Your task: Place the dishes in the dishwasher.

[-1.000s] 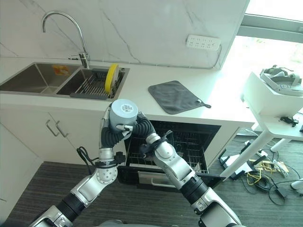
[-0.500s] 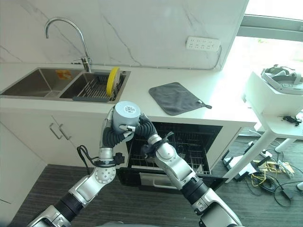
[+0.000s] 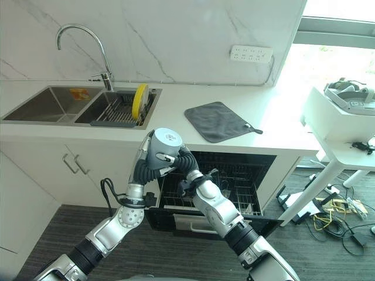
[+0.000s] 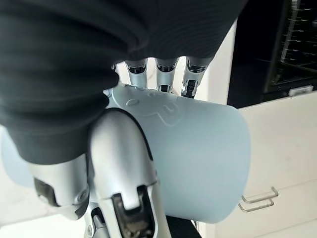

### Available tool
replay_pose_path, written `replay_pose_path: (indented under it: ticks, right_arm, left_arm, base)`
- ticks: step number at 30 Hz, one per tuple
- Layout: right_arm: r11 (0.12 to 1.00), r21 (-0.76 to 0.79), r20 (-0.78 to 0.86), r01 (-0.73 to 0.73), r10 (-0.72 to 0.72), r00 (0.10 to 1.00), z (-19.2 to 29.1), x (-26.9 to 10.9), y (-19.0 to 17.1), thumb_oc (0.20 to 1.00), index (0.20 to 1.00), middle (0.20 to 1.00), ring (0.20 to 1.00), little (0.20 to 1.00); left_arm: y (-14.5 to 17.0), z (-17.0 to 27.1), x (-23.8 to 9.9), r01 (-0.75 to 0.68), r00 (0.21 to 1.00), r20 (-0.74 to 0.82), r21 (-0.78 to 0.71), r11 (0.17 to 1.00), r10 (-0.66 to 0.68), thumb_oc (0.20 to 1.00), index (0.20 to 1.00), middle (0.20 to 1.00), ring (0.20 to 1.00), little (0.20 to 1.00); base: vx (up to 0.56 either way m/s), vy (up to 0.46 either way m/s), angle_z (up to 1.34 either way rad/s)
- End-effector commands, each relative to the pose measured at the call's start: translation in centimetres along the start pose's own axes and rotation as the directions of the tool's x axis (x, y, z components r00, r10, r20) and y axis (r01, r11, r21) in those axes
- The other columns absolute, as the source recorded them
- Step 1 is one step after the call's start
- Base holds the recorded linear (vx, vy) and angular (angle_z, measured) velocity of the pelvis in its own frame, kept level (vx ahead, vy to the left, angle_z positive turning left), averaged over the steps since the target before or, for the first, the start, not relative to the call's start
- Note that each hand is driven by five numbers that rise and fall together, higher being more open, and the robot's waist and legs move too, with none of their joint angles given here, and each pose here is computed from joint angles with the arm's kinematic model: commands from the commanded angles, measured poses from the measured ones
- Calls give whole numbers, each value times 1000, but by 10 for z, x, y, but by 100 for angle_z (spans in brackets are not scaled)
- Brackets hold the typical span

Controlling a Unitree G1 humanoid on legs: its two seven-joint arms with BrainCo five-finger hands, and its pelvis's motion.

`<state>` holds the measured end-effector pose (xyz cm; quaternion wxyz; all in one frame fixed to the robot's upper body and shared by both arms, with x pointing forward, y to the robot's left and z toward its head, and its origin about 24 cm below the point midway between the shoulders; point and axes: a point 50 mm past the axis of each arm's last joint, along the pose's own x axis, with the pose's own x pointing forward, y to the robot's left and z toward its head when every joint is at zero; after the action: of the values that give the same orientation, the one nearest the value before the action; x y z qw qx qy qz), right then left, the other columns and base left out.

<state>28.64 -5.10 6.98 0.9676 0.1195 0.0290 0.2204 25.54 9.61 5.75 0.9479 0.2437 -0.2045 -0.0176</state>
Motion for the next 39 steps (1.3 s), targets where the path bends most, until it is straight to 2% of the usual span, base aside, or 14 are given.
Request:
replay_pose_path:
  ticks: [1,18,25,33,39]
  right_arm:
    - [975,142,259,-172,131,957,54,22,46,200,200,200,200,200]
    - [939,342,290,-31,-74,954,49,15,10,200,200,200,200,200]
    - [856,516,275,29,-198,941,41,6,-18,200,200,200,200,200]
    - [844,534,275,44,-223,935,28,-8,-35,200,200,200,200,200]
    - [822,561,286,96,-302,909,21,-23,-53,200,200,200,200,200]
  left_arm:
    - [-42,55,10,229,938,276,-44,972,-209,1000,1000,1000,1000,1000]
    - [-38,41,3,216,950,235,-19,976,-206,1000,1000,1000,1000,1000]
    - [-31,32,2,186,961,208,3,983,-183,1000,1000,1000,1000,1000]
    - [-25,25,-3,165,966,197,24,986,-167,1000,1000,1000,1000,1000]
    - [-20,20,-8,146,972,182,38,989,-150,1000,1000,1000,1000,1000]
  base:
    - [0,0,0]
    - [0,0,0]
    - [0,0,0]
    - [0,0,0]
    - [1,-1,-1]
